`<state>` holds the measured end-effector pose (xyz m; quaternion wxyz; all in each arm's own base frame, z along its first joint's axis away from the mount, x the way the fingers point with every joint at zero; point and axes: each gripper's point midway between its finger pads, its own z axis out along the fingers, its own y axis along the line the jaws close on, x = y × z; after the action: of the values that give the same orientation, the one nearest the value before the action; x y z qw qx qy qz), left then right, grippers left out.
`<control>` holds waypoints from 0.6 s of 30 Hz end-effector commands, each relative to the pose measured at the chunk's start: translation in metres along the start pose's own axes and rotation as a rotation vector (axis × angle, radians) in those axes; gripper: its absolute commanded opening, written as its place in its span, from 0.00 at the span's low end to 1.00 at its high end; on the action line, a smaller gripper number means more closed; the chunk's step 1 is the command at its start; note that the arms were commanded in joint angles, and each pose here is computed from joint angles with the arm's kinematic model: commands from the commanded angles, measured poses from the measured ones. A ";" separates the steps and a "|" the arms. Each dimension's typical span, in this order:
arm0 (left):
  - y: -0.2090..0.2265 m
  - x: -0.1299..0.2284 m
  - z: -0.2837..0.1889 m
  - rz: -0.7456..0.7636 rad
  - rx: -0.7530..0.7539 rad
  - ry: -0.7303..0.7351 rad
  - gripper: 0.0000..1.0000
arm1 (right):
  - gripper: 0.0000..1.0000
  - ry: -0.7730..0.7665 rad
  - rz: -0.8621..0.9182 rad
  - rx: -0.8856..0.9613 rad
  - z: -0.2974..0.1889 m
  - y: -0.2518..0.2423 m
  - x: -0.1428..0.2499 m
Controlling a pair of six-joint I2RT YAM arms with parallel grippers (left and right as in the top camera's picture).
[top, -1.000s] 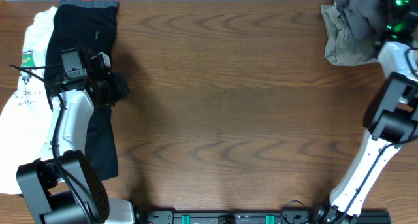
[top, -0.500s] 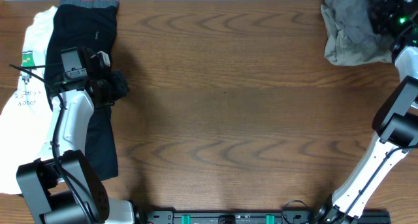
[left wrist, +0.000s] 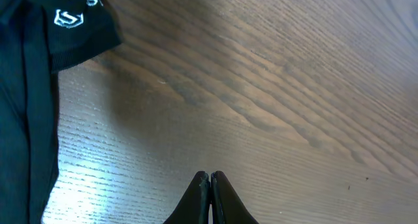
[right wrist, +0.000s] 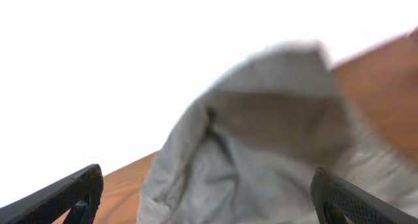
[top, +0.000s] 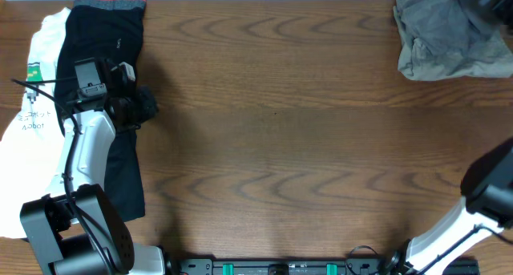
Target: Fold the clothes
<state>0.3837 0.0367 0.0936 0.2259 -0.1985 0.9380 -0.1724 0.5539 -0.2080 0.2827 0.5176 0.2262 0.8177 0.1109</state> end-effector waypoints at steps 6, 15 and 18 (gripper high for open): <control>0.002 0.002 0.004 0.001 -0.006 0.007 0.06 | 0.99 -0.021 -0.250 0.019 0.025 0.028 0.010; 0.002 0.002 0.004 0.001 -0.006 0.007 0.06 | 0.82 -0.070 -0.355 0.188 0.062 0.034 0.025; 0.002 0.003 0.004 0.001 -0.006 0.008 0.06 | 0.85 -0.096 -0.436 0.204 0.069 0.043 0.025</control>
<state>0.3851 0.0371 0.0943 0.2291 -0.1977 0.9374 -0.1723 0.6138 -0.1592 0.2555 0.5462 0.1240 0.8276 -0.0377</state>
